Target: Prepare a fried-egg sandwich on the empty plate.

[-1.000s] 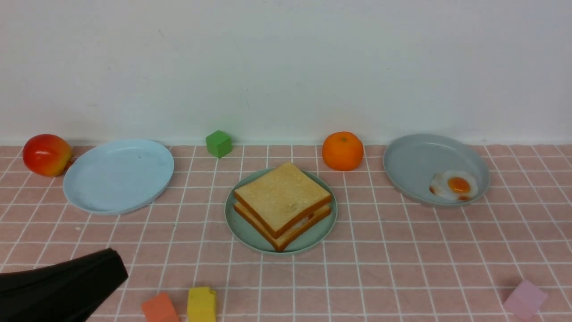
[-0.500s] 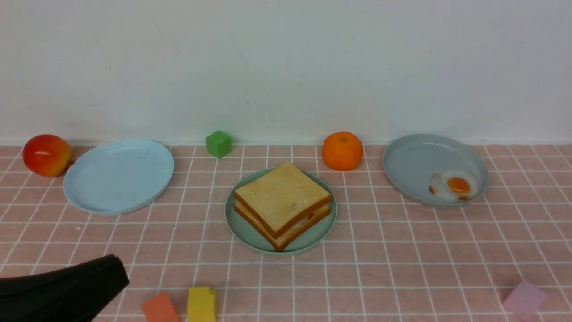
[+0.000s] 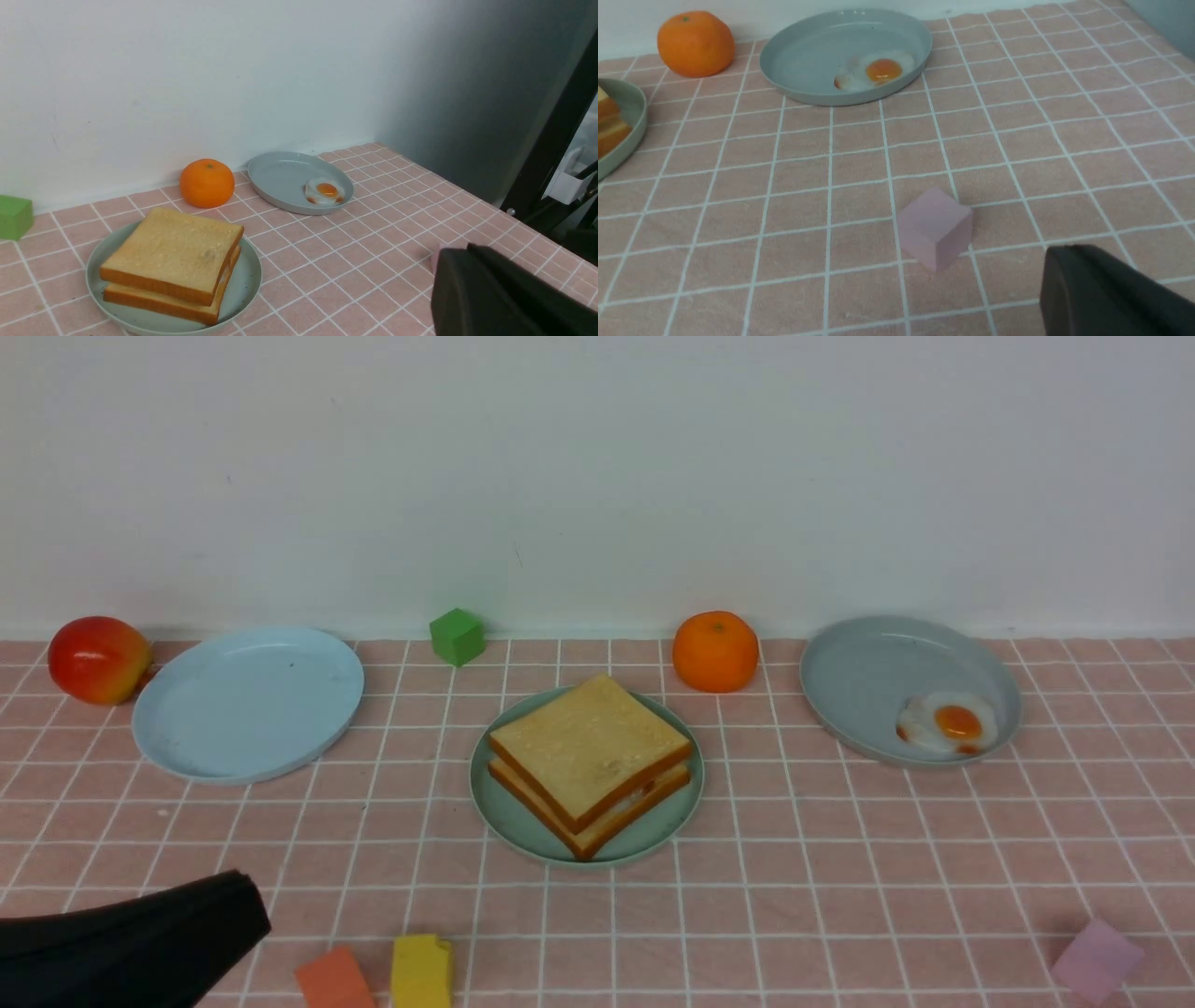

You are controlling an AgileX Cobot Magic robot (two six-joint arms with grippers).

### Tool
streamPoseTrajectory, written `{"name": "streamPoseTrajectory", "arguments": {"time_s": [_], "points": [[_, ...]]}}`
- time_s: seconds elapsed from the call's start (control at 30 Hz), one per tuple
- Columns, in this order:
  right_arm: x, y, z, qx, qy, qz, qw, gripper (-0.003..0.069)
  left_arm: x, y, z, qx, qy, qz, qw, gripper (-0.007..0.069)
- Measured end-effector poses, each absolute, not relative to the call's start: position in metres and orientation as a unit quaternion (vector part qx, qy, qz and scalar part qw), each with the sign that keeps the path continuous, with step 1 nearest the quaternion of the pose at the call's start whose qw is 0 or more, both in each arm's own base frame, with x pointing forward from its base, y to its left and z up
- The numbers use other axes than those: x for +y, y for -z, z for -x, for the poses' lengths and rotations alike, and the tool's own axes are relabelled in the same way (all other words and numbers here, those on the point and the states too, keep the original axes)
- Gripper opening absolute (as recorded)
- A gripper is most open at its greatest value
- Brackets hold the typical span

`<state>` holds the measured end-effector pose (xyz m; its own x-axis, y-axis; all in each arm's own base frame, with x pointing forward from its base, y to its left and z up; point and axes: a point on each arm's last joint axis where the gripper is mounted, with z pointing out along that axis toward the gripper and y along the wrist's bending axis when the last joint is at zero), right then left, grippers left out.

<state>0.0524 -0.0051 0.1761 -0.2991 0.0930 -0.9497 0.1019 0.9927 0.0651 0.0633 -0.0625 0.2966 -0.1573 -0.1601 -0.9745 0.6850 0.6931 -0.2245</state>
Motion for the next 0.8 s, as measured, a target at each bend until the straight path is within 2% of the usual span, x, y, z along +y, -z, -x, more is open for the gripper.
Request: {"name": "streamPoseTrajectory", "arguments": {"time_s": [0.47,0.8], "points": [[-0.0043,-0.1737,-0.052,0.803,-0.004,-0.064,0.592,-0.001,-0.0625,-0.2965,-0.0633,0.68,0.341,-0.193,0.619,-0.001],[-0.0012,-0.1737,-0.0521,0.805,-0.003,-0.034,0.592,-0.001,-0.0625,-0.2965,-0.0633,0.68,0.341,-0.193,0.619,-0.0003]]}}
